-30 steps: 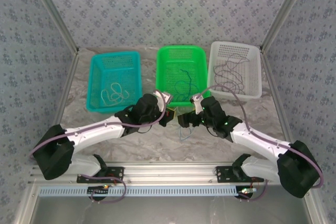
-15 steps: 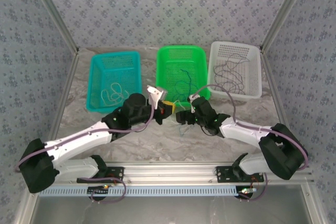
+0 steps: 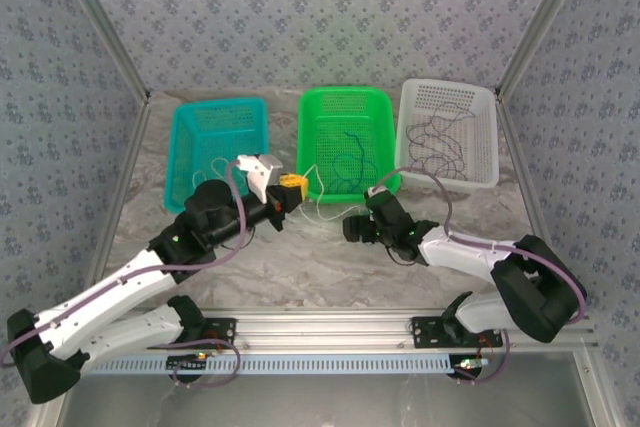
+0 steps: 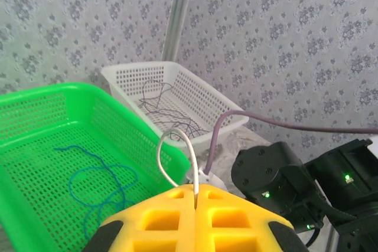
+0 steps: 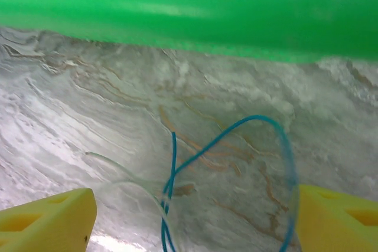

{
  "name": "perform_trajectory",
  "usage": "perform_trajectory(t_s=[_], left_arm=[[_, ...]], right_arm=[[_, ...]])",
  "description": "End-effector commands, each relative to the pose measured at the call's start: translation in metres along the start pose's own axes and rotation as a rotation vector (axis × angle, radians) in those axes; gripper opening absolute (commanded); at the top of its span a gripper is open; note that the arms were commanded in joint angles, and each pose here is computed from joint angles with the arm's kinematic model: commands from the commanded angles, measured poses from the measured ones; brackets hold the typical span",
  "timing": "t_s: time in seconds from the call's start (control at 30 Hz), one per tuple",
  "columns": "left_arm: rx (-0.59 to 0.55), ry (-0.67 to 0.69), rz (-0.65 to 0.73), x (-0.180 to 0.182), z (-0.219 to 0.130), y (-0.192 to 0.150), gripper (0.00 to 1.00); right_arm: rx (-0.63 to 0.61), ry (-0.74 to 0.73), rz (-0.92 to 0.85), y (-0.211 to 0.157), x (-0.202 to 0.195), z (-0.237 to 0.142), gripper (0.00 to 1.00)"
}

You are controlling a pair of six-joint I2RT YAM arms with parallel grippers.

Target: Untangle the cables

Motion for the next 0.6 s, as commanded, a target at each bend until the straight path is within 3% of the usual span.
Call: perform_trajectory(t_s=[0.0,0.27,0.57], left_arm=[[-0.065,0.005,0.046,-0.006,-0.014,0.023,0.03],[-0.121,-0.004,0.072,-0.011,-0.026,0.039,0.04],[-0.095,0.012,0.050,-0.006,-0.014,0.032,0.04]], right_arm=[[0.027,-0.042,0.034,-0.010,-0.007,0.001,0.87],[0.056,-0.067,0.049,-0.018,-0.011,0.003,0.86],[-0.046,0.042,-0.077,-0.009,0.006,-0.018,0.90]])
Point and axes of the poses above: each hand's point on the last joint's axis, 136 mm out from that joint toward the fingers, its own z axis out along the fingers, its own x axis along the line the jaws close on, y = z × x, the point moved 7 cm from there along -z, back along the fingers, and after that the axes turned 7 degrees about -z, right-handed, at the moved point
